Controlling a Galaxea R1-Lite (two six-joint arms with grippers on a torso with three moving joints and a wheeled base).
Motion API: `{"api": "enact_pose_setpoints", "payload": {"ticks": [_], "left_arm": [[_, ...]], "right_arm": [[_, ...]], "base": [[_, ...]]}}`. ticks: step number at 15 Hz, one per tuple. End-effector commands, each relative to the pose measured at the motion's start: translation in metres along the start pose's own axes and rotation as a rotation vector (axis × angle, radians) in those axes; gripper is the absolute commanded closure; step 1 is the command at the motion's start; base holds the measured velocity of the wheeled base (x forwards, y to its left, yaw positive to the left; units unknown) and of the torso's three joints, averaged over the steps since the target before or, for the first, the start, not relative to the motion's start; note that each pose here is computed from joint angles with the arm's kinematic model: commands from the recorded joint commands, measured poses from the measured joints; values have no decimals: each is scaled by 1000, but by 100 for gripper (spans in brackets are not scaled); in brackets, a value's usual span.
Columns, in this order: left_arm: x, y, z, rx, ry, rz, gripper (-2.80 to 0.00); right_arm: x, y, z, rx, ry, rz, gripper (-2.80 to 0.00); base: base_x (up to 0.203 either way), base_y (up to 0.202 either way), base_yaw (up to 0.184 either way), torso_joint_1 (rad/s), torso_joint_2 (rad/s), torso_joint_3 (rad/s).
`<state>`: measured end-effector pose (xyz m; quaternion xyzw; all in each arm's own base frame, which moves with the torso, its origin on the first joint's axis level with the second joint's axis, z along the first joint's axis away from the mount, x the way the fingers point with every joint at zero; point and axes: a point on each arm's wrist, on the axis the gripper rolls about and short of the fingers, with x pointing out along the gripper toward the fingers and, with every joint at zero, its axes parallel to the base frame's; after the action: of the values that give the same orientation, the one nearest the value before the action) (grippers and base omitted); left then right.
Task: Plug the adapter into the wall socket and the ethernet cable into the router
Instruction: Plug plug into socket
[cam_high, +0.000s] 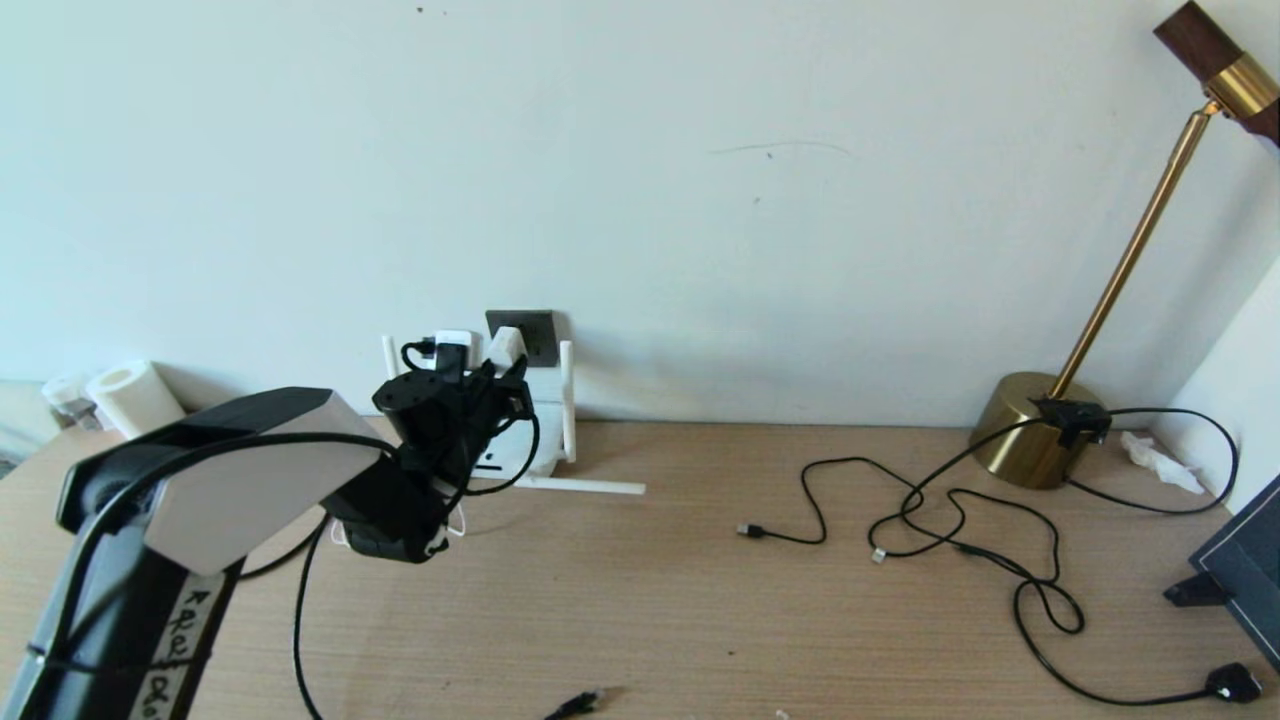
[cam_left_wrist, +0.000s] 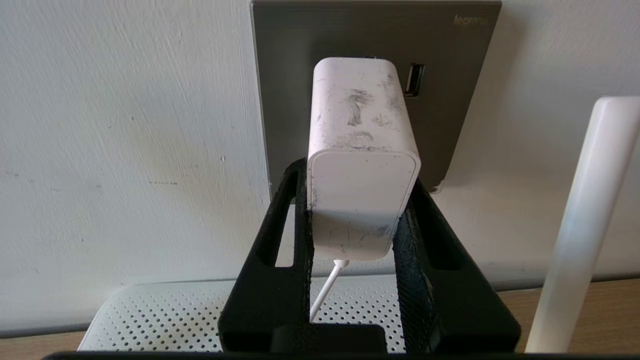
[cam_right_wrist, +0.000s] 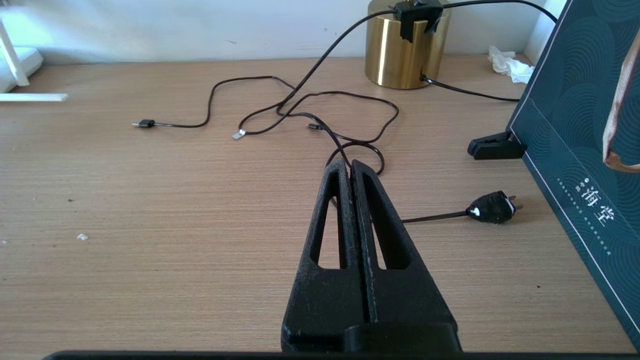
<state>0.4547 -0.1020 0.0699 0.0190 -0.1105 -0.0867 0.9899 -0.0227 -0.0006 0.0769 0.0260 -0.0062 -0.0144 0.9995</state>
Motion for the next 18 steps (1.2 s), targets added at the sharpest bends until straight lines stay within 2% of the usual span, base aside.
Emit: {"api": "enact_pose_setpoints", "payload": {"ticks": [1, 7, 18], "left_arm": [[3, 0, 3, 15, -19, 1, 0], [5, -1, 2, 16, -14, 1, 0], [6, 2, 15, 16, -38, 6, 0]], "right_arm": [[0, 0, 0, 0, -1, 0, 0], [0, 0, 0, 0, -1, 0, 0], [0, 0, 0, 0, -1, 0, 0]], "base": [[0, 0, 0, 0, 0, 0], [0, 0, 0, 0, 0, 0], [0, 0, 0, 0, 0, 0]]}}
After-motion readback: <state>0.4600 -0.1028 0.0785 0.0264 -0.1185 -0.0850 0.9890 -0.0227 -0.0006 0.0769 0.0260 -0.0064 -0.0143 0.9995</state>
